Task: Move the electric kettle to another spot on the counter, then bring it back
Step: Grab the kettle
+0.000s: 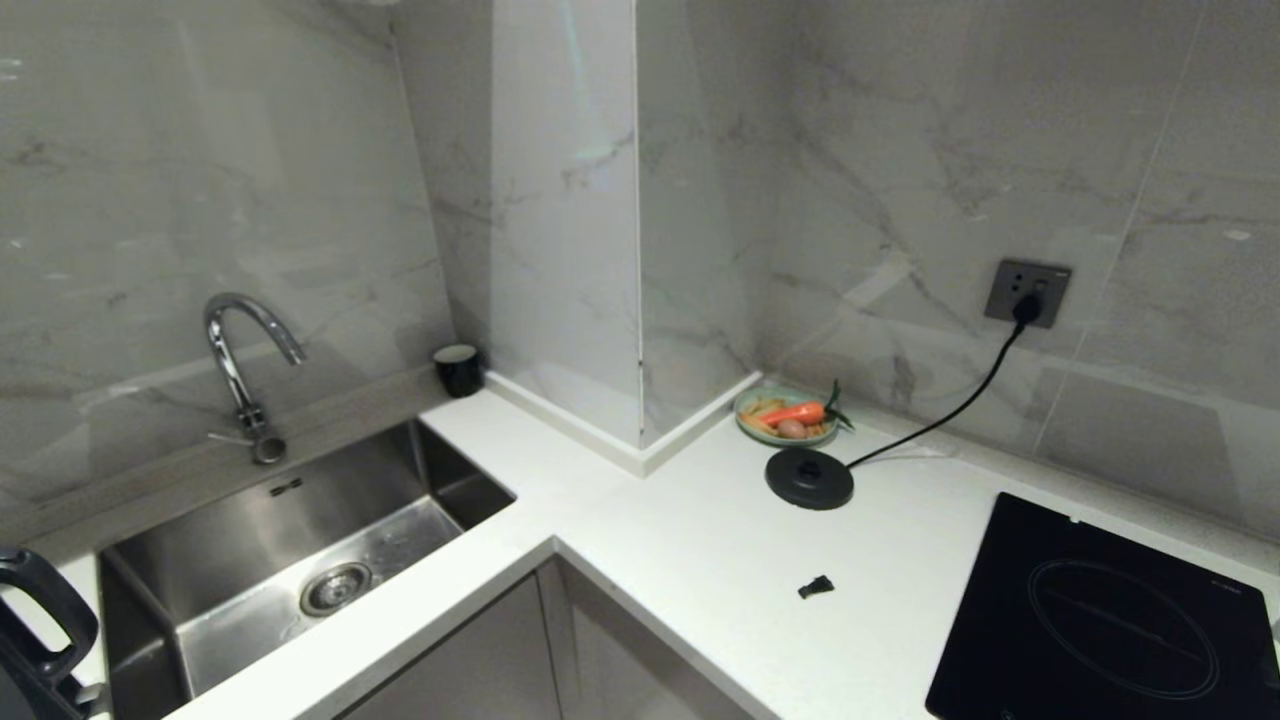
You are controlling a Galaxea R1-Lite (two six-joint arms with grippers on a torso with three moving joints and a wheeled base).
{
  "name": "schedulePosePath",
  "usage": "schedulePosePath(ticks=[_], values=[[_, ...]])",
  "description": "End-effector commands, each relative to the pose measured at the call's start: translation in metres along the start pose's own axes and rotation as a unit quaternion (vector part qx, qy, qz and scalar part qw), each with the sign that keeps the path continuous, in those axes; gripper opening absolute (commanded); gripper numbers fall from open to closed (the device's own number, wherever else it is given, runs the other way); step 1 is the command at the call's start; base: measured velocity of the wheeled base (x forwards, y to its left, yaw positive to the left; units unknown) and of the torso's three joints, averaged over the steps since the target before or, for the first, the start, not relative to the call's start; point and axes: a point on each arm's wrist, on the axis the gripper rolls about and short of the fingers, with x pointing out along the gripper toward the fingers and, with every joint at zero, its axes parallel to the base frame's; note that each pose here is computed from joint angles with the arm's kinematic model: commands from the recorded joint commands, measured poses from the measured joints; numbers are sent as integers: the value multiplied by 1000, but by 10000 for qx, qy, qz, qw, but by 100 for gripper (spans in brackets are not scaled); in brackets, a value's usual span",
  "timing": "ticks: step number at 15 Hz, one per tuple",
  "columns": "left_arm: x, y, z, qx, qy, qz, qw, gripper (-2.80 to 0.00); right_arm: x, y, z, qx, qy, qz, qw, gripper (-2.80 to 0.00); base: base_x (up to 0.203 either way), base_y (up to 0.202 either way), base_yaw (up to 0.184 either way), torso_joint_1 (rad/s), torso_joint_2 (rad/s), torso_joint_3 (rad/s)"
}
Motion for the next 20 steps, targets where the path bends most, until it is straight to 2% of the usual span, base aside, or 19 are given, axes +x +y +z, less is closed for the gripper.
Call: schedulePosePath(ticks=[1,13,18,20], values=[[0,0,0,-2,15,5,10000,-280,0,0,0,-1,-3,4,10000,-280,0,0,0,0,0,0],[0,0,0,-2,15,5,10000,-280,0,0,0,-1,-3,-4,10000,-280,0,0,0,0,0,0],[0,0,0,-2,15,5,10000,-280,0,0,0,-1,-3,-3,10000,-280,0,146,-2,3,-1,1],[0,0,0,-2,15,5,10000,-280,0,0,0,-1,-3,4,10000,-280,0,0,0,0,0,0]])
